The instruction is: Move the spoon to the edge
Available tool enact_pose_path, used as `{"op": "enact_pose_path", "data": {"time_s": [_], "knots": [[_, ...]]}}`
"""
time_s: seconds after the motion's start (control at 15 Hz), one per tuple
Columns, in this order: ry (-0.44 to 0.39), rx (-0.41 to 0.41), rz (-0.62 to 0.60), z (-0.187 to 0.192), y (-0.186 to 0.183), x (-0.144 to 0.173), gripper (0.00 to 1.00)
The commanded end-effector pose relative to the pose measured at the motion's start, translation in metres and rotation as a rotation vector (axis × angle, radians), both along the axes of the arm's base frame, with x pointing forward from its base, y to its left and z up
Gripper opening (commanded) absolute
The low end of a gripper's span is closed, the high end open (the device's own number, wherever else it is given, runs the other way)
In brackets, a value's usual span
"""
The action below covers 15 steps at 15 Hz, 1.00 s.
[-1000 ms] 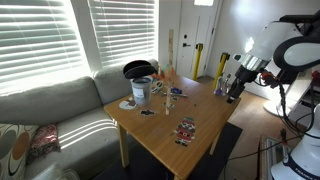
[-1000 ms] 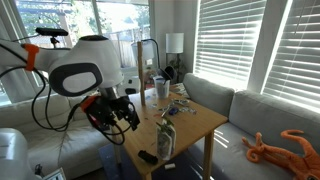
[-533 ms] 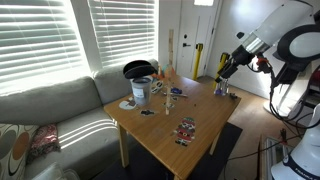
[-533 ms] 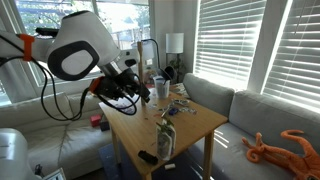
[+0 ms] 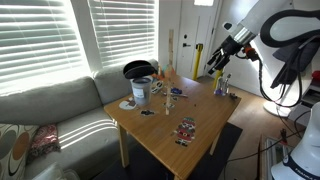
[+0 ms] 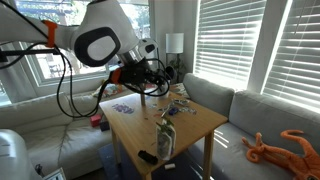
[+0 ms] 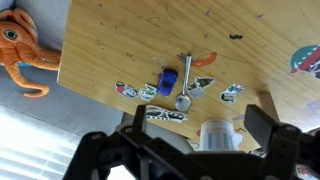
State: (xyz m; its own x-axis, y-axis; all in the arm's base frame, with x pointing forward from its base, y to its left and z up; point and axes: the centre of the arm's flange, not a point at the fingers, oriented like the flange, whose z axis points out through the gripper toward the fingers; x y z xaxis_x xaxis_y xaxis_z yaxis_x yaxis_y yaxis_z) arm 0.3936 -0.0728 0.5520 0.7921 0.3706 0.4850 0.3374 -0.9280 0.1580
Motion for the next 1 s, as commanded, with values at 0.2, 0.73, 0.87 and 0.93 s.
{"op": "enact_pose_path", "data": {"time_s": [0.2,0.73,0.87,0.93], "knots": [[0.002,-0.001,0.002,-0.001,0.003,-0.001,1.00],[0.098,0.148,-0.228,0.022,0.012,0.083,1.00],[0.163,0.102,-0.235,0.020,0.019,0.109,1.00],[0.176,0.077,-0.176,0.013,0.023,0.120,1.00]]}}
